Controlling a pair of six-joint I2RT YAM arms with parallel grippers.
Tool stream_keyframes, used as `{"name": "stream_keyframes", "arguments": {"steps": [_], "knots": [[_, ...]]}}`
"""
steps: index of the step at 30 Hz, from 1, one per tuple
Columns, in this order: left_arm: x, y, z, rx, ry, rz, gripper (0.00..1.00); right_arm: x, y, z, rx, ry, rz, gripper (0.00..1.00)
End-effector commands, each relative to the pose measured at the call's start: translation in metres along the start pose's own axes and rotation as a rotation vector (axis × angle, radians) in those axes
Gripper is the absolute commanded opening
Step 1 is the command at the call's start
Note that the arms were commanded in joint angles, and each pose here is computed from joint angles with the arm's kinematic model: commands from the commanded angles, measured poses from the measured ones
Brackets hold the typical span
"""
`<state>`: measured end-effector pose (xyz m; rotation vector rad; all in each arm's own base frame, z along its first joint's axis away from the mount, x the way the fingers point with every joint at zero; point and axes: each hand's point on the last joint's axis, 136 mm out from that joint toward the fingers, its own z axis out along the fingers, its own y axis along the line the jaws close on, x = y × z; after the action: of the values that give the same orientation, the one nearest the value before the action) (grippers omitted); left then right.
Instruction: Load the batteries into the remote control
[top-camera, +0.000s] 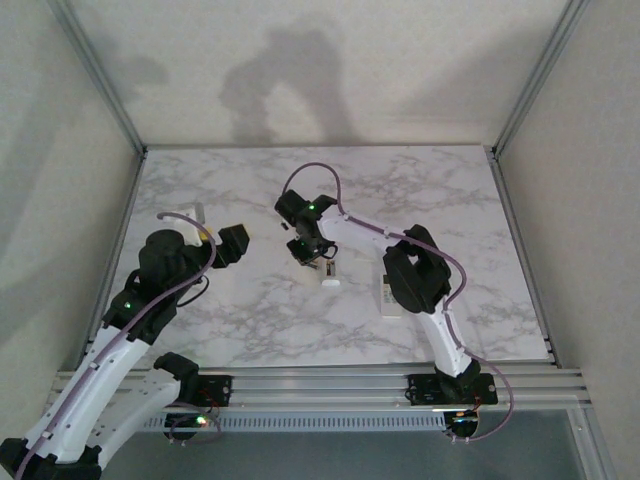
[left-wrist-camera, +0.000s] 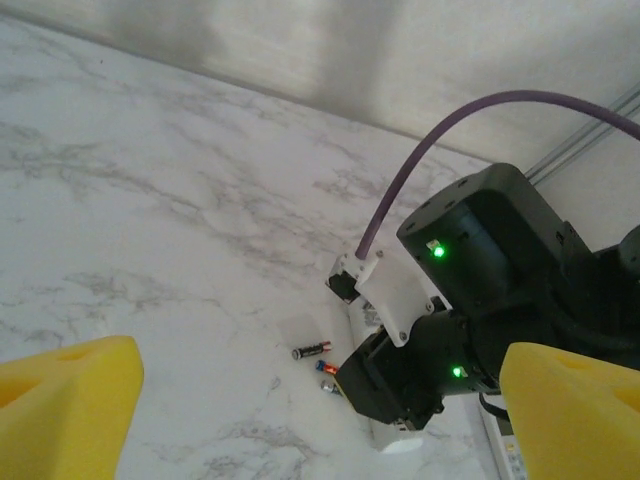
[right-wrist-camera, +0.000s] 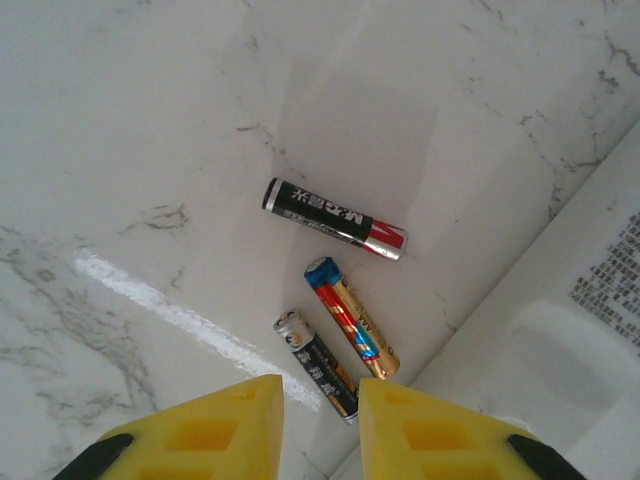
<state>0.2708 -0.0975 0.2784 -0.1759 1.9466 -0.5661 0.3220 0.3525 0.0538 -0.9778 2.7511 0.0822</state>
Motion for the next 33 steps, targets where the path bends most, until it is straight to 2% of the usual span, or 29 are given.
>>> {"name": "stream_keyframes", "arguments": {"steps": [1, 14, 19, 28, 33], "knots": [[0.002, 0.001, -0.003, 0.005, 0.003, -0.007, 0.94, 0.005, 0.004, 0.005, 0.022, 0.039, -0.042, 0.25], [0.009, 0.004, 0.003, -0.002, 0.017, -0.007, 0.97, 0.009, 0.014, 0.026, 0.014, 0.075, -0.051, 0.19], [0.010, 0.005, 0.003, -0.001, 0.018, -0.003, 0.98, 0.009, 0.008, 0.032, 0.063, 0.087, -0.059, 0.24], [0.009, 0.004, 0.004, 0.001, 0.015, -0.005, 0.99, 0.010, 0.013, 0.041, 0.045, 0.104, -0.069, 0.24], [0.009, 0.005, 0.004, -0.001, 0.013, -0.005, 0.99, 0.009, 0.022, 0.035, 0.029, 0.097, -0.102, 0.17]]}}
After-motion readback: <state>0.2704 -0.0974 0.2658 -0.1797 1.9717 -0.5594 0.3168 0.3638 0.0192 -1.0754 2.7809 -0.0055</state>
